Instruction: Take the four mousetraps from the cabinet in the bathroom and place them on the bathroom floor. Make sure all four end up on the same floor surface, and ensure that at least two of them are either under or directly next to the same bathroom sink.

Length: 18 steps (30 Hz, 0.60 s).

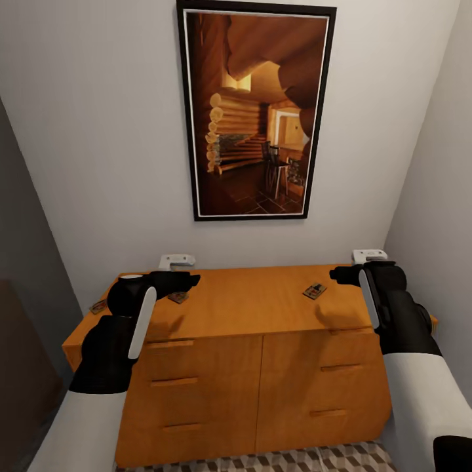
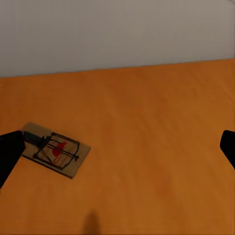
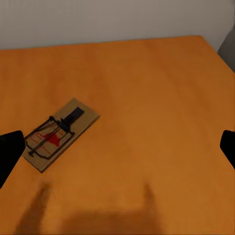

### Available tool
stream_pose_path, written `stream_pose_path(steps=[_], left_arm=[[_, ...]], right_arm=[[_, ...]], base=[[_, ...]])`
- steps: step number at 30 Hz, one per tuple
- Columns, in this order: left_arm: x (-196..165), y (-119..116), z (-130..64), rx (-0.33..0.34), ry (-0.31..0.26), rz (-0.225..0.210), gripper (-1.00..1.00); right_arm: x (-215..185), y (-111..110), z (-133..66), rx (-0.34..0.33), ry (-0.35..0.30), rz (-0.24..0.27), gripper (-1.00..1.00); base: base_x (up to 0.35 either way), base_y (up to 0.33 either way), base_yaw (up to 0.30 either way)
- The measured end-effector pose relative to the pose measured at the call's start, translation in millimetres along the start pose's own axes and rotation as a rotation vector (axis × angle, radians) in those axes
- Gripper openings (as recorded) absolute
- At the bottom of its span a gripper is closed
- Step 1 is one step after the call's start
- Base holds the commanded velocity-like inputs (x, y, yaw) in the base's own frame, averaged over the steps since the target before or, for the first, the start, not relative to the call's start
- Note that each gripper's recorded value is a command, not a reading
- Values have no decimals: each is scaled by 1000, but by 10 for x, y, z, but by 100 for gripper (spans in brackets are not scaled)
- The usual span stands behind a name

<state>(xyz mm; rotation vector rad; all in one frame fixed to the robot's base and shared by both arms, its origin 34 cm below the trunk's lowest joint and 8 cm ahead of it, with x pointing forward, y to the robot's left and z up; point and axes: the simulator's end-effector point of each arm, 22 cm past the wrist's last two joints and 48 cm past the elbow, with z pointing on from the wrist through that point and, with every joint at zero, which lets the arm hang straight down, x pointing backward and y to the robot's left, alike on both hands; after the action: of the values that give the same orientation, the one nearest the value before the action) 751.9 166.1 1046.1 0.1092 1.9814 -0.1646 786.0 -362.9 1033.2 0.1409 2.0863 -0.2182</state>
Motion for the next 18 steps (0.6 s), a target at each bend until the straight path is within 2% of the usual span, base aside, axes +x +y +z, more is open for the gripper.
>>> stream_pose_path(steps=[13, 18], left_arm=[[7, 13, 3, -3, 2, 4, 100], [9, 12, 6, -3, 2, 5, 100]], right_arm=[[5, 170, -7, -17, 1, -11, 100], [13, 186, -2, -15, 3, -14, 100]], base=[[311, 0, 0], [198, 0, 0]])
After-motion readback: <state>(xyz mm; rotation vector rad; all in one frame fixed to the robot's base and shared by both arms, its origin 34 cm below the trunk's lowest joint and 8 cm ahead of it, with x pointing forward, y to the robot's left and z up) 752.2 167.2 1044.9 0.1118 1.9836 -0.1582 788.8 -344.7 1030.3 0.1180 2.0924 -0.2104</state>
